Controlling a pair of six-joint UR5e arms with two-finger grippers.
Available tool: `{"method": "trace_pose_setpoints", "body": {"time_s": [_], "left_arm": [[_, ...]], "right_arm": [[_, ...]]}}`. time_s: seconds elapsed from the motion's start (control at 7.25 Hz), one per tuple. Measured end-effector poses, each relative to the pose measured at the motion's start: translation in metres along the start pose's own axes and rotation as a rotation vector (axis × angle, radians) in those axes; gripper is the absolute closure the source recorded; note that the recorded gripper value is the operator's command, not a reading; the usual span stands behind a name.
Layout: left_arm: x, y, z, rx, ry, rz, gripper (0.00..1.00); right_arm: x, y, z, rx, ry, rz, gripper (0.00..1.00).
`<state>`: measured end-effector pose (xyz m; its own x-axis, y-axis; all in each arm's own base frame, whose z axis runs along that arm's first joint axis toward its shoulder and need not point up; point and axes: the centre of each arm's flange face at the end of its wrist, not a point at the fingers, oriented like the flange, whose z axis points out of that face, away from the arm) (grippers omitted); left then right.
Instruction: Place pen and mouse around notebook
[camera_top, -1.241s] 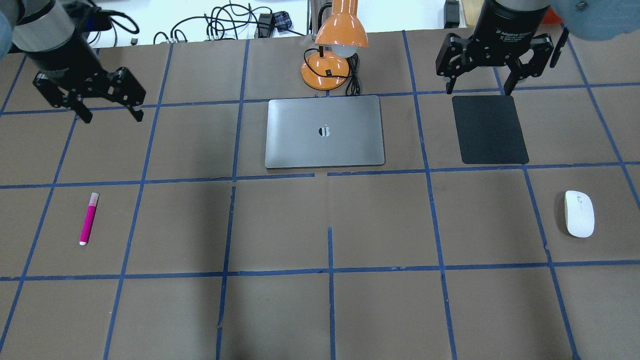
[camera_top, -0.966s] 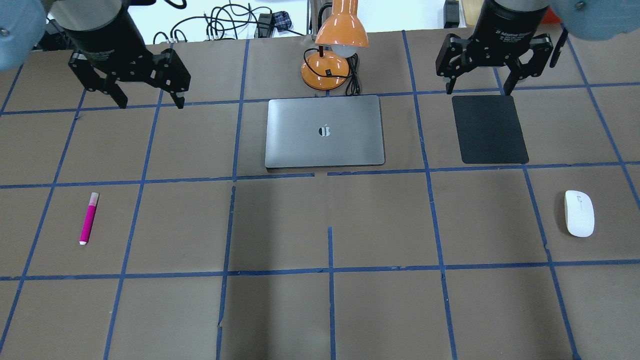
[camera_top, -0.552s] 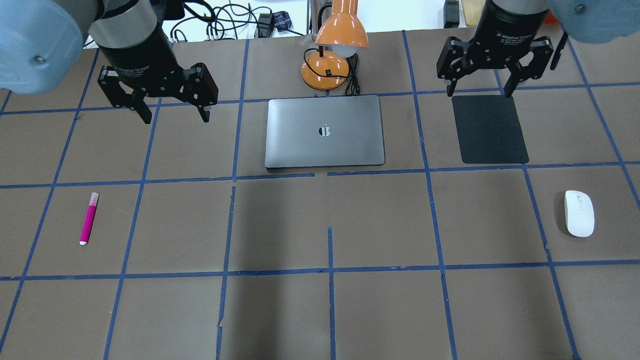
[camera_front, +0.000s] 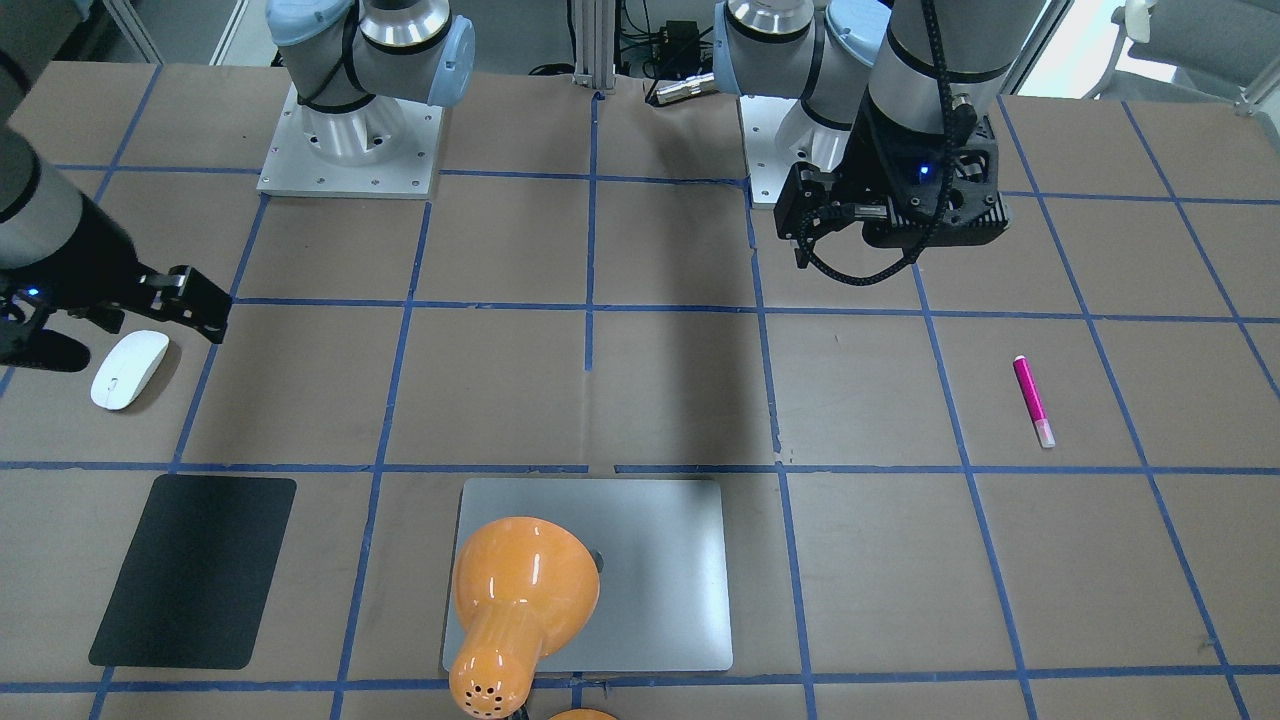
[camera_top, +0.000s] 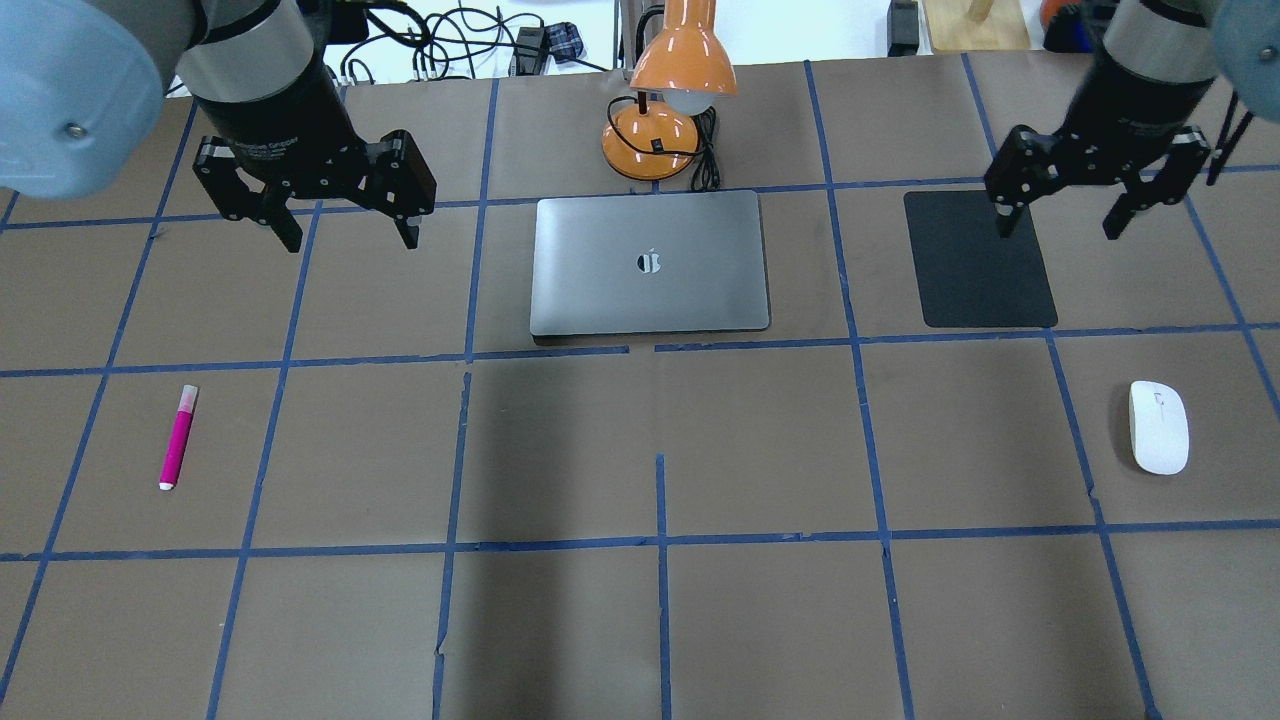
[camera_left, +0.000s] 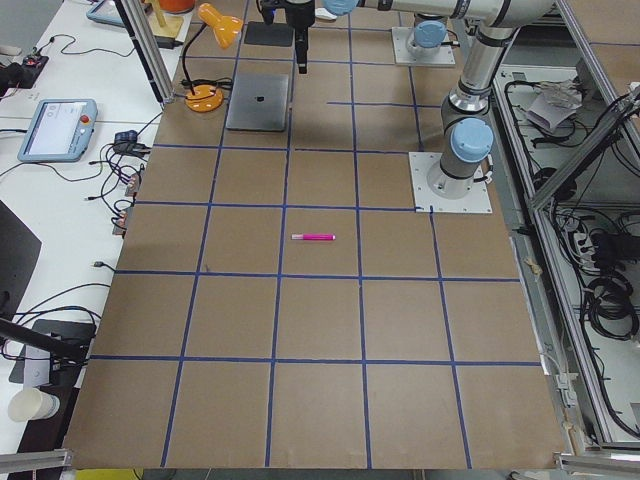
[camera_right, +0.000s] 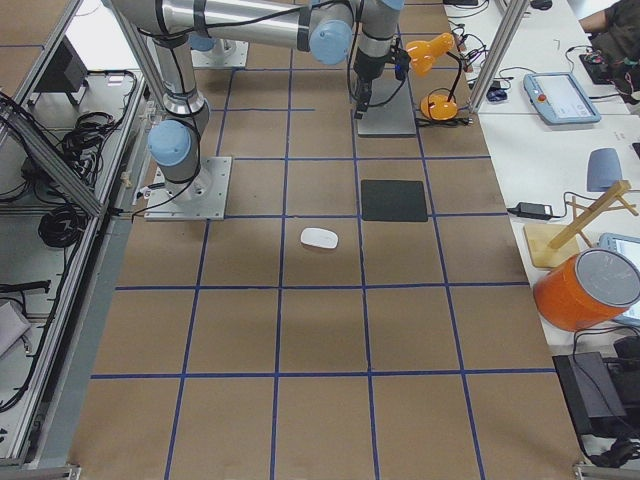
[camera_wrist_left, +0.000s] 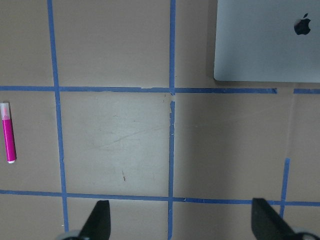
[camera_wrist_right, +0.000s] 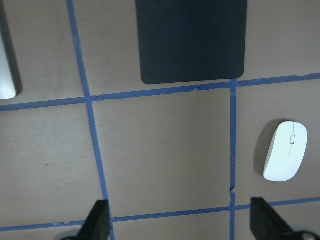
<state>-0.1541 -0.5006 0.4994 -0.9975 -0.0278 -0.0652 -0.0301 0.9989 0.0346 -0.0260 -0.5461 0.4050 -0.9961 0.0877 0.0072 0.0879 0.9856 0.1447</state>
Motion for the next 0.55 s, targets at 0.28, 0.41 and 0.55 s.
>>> {"method": "trace_pose_setpoints", "body": {"time_s": [0.28,0.41,0.55], "left_arm": [[-0.051,-0.006,-0.001,-0.006,0.005,-0.016,0.0],[-0.104,-0.012,0.011,-0.036,0.013,0.0,0.0],[-0.165,-0.015,0.036,-0.076,0.031,0.014,0.0]], "right_arm": [[0.09,0.006,0.064,0.031,-0.017,-0.016,0.0],[0.122,0.017,0.101,0.057,-0.007,-0.021,0.0],[0.144,0.034,0.14,0.077,0.002,0.001,0.0]]}}
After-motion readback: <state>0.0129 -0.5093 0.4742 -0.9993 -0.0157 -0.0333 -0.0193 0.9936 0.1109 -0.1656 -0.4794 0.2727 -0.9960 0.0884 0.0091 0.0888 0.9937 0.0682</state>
